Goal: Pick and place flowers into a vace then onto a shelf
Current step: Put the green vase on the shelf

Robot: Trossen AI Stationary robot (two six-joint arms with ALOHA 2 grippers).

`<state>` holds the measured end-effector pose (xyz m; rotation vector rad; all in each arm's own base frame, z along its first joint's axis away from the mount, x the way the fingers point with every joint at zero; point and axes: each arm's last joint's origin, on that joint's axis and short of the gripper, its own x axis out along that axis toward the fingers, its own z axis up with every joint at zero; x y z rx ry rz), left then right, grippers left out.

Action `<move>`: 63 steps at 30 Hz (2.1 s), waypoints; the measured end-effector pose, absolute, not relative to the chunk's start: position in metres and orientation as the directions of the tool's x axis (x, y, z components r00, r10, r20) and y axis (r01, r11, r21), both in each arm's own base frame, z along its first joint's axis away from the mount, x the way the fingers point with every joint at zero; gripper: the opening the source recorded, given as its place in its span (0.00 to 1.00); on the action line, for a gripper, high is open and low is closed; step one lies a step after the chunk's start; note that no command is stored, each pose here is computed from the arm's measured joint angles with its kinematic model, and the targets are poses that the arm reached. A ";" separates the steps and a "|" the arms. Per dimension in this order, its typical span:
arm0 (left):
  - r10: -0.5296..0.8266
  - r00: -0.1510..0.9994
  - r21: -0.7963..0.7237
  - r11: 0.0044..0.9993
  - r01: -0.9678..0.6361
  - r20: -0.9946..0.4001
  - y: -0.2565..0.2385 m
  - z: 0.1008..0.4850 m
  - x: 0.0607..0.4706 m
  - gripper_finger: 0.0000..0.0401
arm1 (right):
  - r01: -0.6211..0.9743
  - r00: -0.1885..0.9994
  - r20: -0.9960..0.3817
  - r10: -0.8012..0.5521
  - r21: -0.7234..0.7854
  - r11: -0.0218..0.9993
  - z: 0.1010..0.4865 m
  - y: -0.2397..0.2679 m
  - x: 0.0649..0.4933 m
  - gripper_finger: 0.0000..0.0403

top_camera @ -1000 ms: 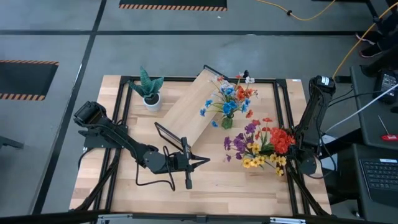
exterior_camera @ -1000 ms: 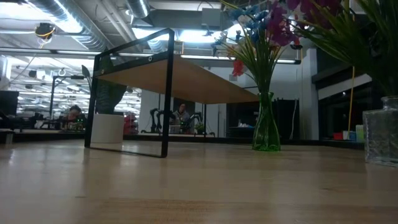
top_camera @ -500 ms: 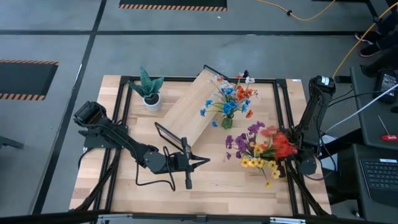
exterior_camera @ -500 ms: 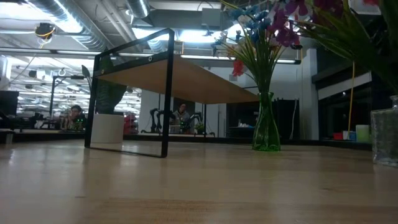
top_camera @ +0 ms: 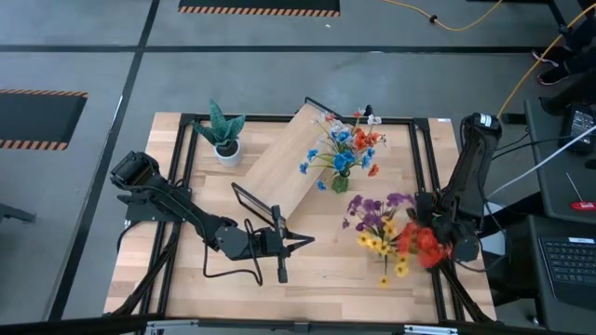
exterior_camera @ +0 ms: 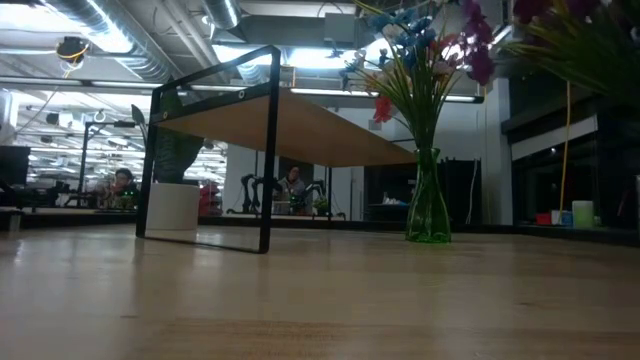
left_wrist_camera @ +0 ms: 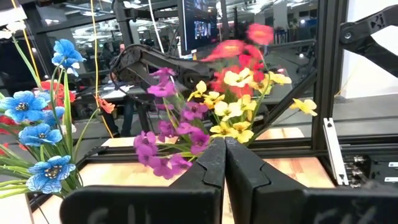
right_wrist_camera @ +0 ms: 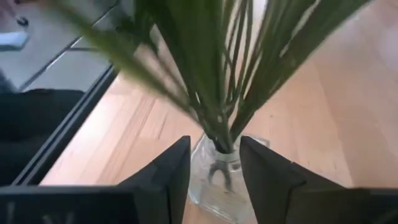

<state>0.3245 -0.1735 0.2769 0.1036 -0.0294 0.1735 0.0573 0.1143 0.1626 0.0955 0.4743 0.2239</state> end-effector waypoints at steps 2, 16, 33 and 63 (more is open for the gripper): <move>0.170 0.985 0.100 0.980 -0.173 0.038 -0.174 0.277 0.324 0.01 | -0.190 0.861 -0.457 0.225 0.122 0.974 0.171 0.113 0.057 0.36; 0.170 0.985 0.079 0.982 -0.172 0.036 -0.174 0.277 0.325 0.01 | -0.110 0.841 -0.533 0.089 -0.006 0.994 0.181 0.099 0.053 0.36; 0.170 0.985 0.067 0.983 -0.171 0.029 -0.174 0.276 0.325 0.01 | 0.071 0.858 -0.504 -0.098 -0.072 0.995 0.175 0.077 0.049 0.36; 0.172 0.985 0.153 0.974 -0.170 0.001 -0.173 0.272 0.325 0.00 | 0.318 0.818 -0.521 -0.244 0.057 0.946 0.176 0.061 0.079 0.36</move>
